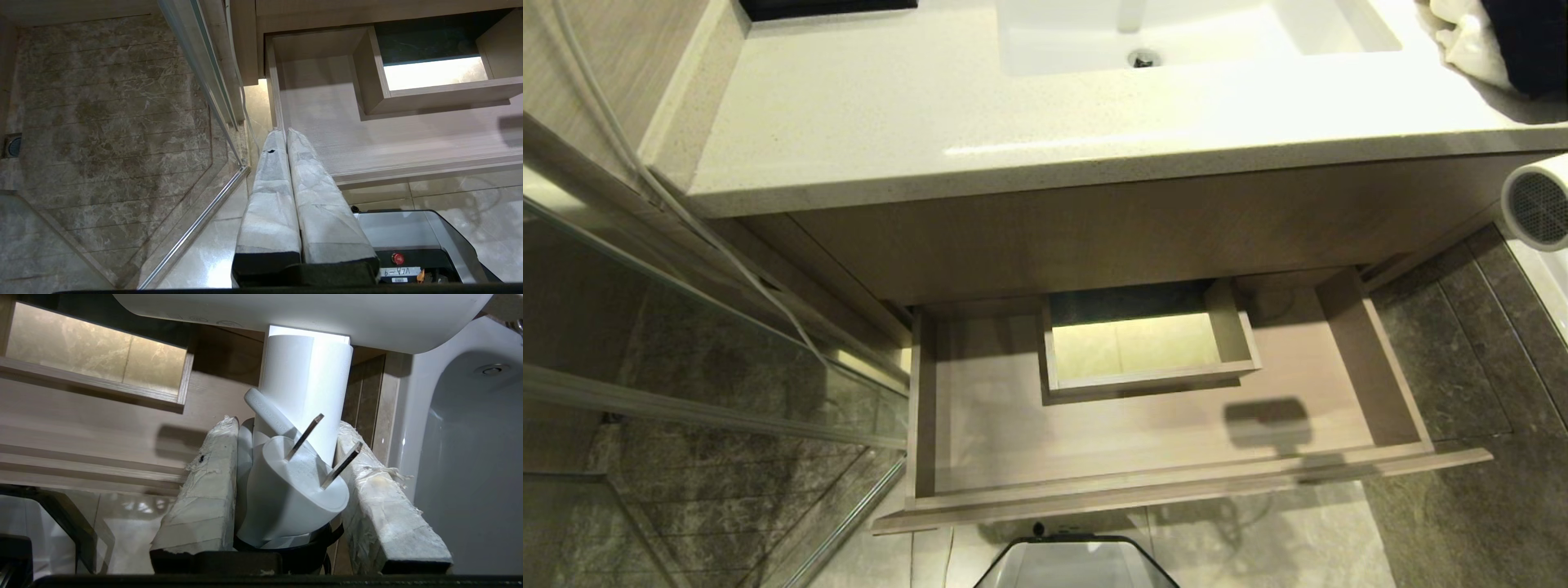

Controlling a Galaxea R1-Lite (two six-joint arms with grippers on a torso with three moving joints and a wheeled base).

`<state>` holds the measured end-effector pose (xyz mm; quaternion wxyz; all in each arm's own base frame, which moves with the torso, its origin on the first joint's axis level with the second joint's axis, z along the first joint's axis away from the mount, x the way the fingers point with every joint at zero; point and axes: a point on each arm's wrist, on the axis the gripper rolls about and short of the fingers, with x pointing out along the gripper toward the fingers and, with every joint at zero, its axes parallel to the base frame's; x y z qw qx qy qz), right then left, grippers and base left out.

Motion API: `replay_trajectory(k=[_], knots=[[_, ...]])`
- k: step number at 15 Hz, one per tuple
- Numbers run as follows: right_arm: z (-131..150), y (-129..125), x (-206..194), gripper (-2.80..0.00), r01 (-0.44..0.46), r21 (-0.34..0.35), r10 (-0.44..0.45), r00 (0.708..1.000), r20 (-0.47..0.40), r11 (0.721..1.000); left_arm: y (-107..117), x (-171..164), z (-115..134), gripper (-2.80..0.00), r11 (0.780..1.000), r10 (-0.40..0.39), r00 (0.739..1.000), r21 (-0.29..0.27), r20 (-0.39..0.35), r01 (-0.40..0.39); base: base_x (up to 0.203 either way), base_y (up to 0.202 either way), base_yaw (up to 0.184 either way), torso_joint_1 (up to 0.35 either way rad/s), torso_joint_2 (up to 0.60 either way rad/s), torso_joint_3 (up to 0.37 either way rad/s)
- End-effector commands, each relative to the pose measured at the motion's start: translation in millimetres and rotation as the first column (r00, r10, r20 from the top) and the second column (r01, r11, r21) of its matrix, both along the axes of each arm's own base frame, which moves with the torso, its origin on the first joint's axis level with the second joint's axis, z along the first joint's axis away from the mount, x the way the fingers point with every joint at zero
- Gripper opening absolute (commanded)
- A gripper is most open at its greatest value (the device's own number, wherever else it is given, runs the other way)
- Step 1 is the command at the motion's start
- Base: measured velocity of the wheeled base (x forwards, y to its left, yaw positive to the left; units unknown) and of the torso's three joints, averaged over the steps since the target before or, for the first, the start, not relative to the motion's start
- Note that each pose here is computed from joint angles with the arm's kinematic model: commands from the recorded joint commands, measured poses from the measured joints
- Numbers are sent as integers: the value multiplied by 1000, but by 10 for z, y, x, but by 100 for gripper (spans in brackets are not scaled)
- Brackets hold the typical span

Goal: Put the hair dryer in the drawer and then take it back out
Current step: Place it on the countertop

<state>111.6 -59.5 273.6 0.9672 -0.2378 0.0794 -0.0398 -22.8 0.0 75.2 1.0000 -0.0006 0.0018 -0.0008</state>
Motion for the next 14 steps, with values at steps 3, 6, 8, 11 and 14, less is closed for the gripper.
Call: replay_trajectory(k=[3, 6, 8, 11, 14], knots=[[94, -32, 74, -280, 3, -12, -3, 1000, 9, 1000, 0, 1, -4, -280, 1000, 0, 1000, 0, -1, 0, 0, 0, 0, 0, 0, 0], [198, -58, 121, -280, 36, -29, -35, 999, 25, 999, 0, 1, -4, -280, 1000, 0, 1000, 0, -1, 0, 0, 0, 0, 0, 0, 0], [322, -80, 180, -280, 46, -38, -44, 998, 45, 998, 0, 1, -4, -280, 1000, 0, 1000, 0, -1, 0, 0, 0, 0, 0, 0, 0], [405, -71, 309, -280, 13, -35, -11, 999, 34, 999, 0, 0, 0, -280, 1000, 0, 1000, 0, 0, 0, 0, 0, 0, 0, 0, 0], [738, -24, 575, -280, -78, -66, 85, 991, 104, 995, 0, 1, -4, -280, 1000, 0, 1000, 0, -1, 0, 0, 0, 0, 0, 0, 0]])
